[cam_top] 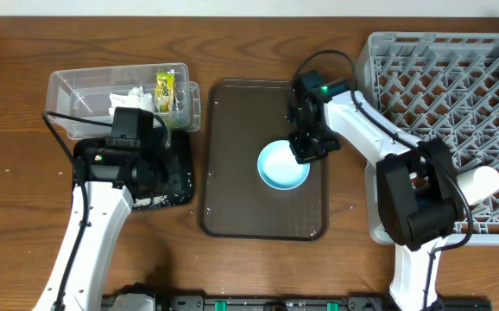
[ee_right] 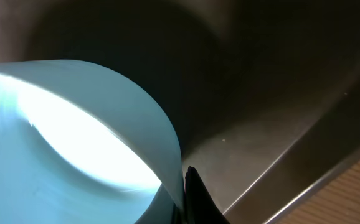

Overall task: Sort waste into correct bins and load items into the dishwasher rack
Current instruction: 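Lift the bowl with the right gripper and carry it to the rack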

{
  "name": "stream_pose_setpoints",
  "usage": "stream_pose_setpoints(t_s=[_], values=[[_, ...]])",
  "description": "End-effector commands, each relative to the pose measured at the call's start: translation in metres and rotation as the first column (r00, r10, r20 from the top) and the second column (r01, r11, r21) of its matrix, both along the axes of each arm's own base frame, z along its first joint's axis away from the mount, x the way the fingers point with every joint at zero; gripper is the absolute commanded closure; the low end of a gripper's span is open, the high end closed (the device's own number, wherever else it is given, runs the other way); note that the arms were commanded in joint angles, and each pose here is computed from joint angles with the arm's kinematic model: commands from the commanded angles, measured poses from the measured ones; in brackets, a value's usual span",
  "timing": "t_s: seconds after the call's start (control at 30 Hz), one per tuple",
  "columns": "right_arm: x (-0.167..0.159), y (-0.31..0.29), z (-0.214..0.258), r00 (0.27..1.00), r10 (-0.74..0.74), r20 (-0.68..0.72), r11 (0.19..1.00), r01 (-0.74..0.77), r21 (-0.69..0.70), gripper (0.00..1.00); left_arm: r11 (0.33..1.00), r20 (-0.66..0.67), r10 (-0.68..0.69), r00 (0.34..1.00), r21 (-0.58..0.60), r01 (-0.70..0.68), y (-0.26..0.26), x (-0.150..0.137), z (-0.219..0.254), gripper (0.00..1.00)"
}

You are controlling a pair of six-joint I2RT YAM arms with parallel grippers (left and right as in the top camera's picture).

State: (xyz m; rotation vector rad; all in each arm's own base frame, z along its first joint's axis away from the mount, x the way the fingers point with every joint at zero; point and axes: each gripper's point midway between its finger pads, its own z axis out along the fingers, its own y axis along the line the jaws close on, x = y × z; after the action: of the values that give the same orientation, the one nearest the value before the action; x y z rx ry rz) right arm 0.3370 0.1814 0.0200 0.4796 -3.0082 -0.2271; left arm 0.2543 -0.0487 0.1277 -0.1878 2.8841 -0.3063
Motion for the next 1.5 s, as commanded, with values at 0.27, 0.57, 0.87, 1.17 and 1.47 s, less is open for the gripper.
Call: stream_pose_setpoints(t_s=[0.27,0.57,0.87,1.17,1.47], values=[[0.071,-0.099,0.141,0.841,-0.121,0.527,0.931,0.28,-0.232,0.99,1.0,0.002,0.009,1.0,0.011,-0.009,0.003,0.001,0.001,0.44],[0.087,-0.233,0.282,0.367,-0.052,0.929,0.497,0.816,-0.295,0.99,1.0,0.006,0.009,1.0,0.011,-0.009,0.003,0.001,0.001,0.44],[0.104,-0.295,0.298,0.31,-0.002,0.951,0.348,0.892,-0.29,0.99,1.0,0.006,0.01,1.0,0.011,-0.01,0.003,0.001,0.001,0.44],[0.1,-0.351,0.258,0.454,0.05,0.89,0.064,0.887,-0.457,0.99,1.0,0.006,0.01,1.0,0.011,-0.01,0.003,0.001,0.001,0.44],[0.118,-0.358,0.191,0.588,0.04,0.808,0.05,0.806,-0.589,0.99,1.0,0.006,0.01,1.0,0.011,-0.01,0.003,0.001,0.001,0.44]])
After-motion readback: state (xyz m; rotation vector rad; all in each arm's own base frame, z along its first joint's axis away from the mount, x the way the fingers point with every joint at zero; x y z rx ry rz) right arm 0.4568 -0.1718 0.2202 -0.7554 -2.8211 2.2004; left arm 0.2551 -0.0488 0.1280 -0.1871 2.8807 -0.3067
